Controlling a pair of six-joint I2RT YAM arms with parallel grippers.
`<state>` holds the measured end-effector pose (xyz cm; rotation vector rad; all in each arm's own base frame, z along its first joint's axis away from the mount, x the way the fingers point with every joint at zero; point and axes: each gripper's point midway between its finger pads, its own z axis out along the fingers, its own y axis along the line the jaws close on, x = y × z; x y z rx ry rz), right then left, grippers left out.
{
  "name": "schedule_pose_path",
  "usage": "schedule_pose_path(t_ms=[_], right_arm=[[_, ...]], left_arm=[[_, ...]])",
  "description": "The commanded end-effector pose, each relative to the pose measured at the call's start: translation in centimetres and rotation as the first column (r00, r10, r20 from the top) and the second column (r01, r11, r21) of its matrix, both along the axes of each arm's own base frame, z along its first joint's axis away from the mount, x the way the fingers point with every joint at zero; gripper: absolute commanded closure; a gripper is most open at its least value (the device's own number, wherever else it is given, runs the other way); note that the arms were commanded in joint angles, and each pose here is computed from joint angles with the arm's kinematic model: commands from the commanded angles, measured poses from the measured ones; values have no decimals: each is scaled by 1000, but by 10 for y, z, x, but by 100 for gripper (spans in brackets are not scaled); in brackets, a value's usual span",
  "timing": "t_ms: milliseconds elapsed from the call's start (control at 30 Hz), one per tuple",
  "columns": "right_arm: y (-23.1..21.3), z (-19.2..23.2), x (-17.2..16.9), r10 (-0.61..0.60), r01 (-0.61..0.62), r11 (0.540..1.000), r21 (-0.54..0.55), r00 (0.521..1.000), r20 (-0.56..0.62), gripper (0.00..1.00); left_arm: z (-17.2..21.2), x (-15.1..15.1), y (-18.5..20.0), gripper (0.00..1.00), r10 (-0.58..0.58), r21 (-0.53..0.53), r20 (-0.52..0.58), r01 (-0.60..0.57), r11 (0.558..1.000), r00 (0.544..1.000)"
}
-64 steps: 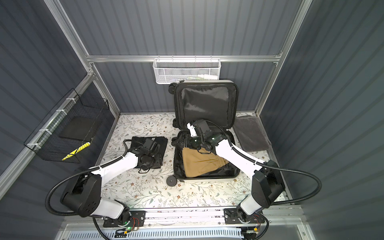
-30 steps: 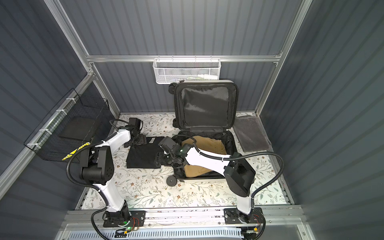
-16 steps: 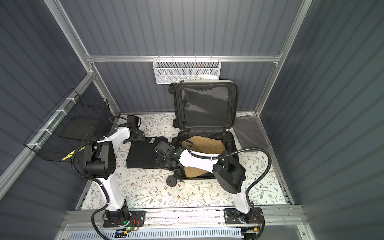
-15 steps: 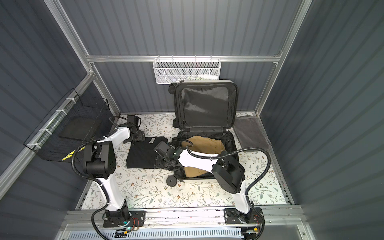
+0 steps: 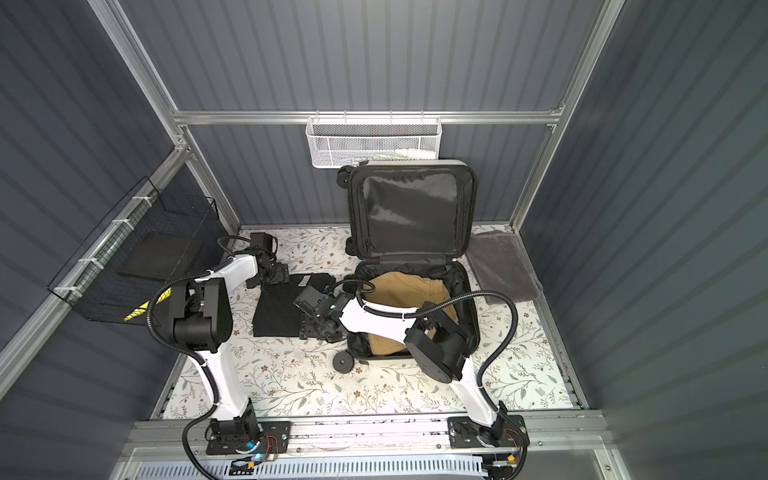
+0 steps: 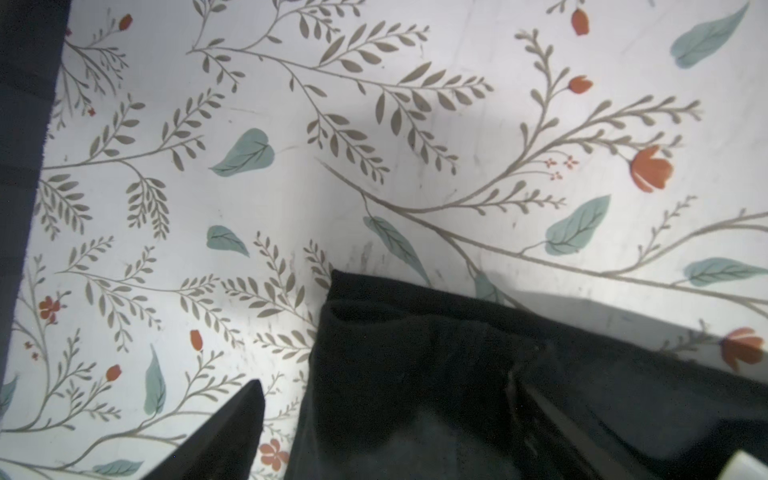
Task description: Pack the luggage
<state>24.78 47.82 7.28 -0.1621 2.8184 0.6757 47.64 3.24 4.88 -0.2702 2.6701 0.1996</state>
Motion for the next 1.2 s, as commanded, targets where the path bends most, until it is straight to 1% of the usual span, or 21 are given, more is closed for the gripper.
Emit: schedule_pose_path(t_ms=[0, 200, 567, 800, 1167], right_arm=[[-4, -5, -1, -3, 4, 998, -65, 1000, 5, 26], [0, -9, 1, -4, 4, 995, -104, 1000, 1, 24], [4, -28, 1, -21, 17, 992, -126, 999, -32, 18], [11, -38, 6, -19, 14, 996, -93, 998, -58, 19], [12, -48, 14, -25, 19, 998, -61, 996, -91, 25]], left_arm=[[-4, 5, 0, 9, -27, -23, -1, 27, 999, 1000], [-12, 3, 3, 9, -13, -62, -8, 12, 998, 1000], [-24, 0, -2, 9, -10, -121, -21, 7, 993, 1000], [-32, -1, -5, 9, -17, -150, -33, 12, 989, 999], [-43, -3, -6, 10, -20, -173, -54, 11, 985, 998]])
